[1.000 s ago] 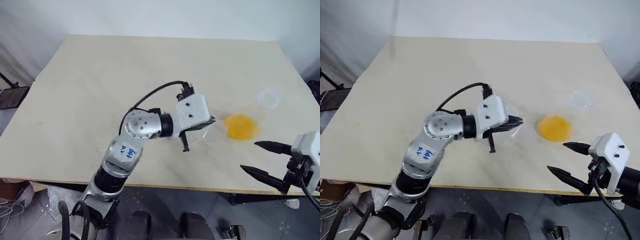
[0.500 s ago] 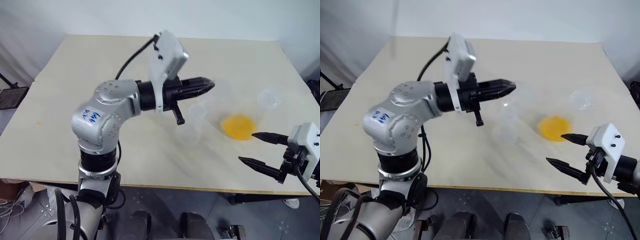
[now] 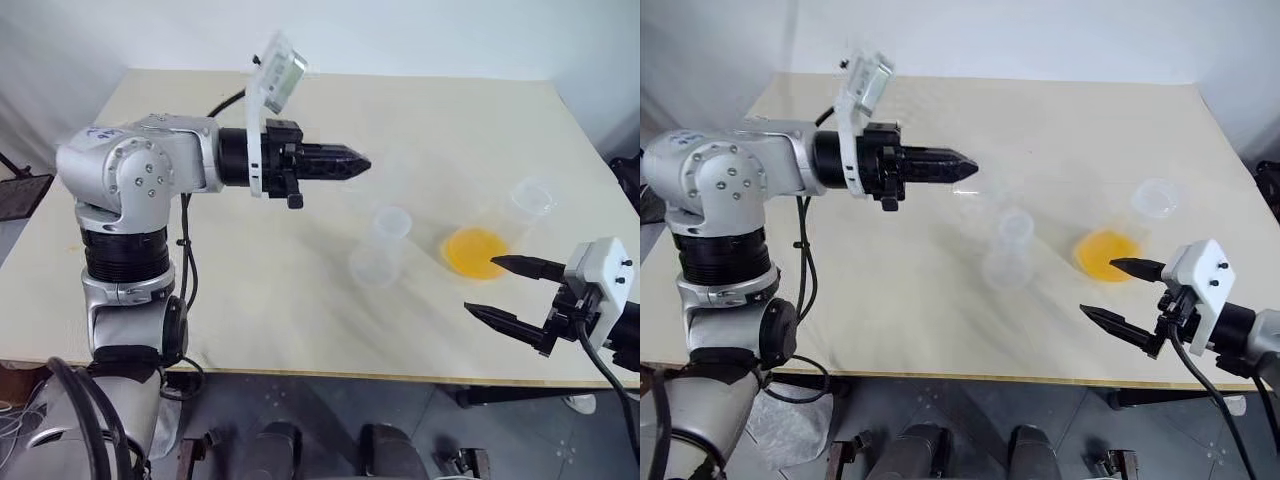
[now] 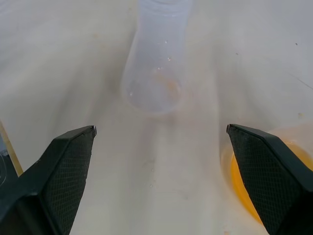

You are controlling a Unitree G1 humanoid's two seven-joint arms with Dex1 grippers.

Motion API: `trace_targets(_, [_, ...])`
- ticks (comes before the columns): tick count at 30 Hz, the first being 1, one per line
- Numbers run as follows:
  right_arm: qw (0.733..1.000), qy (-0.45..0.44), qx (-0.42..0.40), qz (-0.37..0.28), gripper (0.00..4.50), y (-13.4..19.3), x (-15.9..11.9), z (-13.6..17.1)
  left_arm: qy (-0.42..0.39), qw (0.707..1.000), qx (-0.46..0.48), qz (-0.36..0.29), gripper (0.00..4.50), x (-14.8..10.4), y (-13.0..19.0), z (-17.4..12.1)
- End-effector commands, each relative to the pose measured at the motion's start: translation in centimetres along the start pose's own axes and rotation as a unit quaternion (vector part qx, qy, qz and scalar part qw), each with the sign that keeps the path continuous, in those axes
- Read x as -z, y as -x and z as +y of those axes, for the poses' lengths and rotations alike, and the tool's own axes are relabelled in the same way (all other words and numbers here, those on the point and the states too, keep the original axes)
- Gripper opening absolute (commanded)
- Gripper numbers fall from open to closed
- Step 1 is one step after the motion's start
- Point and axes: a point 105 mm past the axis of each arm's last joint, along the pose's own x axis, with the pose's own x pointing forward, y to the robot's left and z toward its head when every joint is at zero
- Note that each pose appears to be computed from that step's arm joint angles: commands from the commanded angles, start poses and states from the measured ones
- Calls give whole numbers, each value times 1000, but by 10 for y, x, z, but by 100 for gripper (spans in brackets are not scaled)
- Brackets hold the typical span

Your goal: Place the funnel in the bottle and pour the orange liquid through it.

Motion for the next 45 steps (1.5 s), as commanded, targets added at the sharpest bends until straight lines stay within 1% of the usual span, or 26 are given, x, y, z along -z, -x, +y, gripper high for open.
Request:
trace_targets(1, [1000,16,0,-16,450,-1,-6,5,-21,1000,19,-2,8,-18,0,-8])
trace_targets(3, [1000,14,0,-17,450,-1,-4,7,-18,999,34,7,8,-19,0,-11])
trace_targets(6, [1000,8,3,-19,450,-2,-1,12,-29,998,25,54,8,-8,-3,-5])
trace_targets(12, [1000,3,8,-22,450,-3,1,18,-34,997,27,71,8,-7,-7,0])
trace_targets(15, [1000,2,10,-22,450,-3,2,21,-41,996,28,73,8,-7,-9,2])
trace_targets(22, [1000,-1,18,-19,450,0,4,25,-48,998,14,43,8,-25,-17,13])
trace_targets(29, [1000,-5,26,-16,450,3,5,27,-57,997,25,33,8,-35,-14,10])
trace_targets(36, [999,-6,28,-15,450,2,5,27,-51,996,38,55,8,-23,-19,12])
trace_targets(45, [999,-9,31,-16,450,3,5,32,-50,996,40,70,8,-16,-29,19])
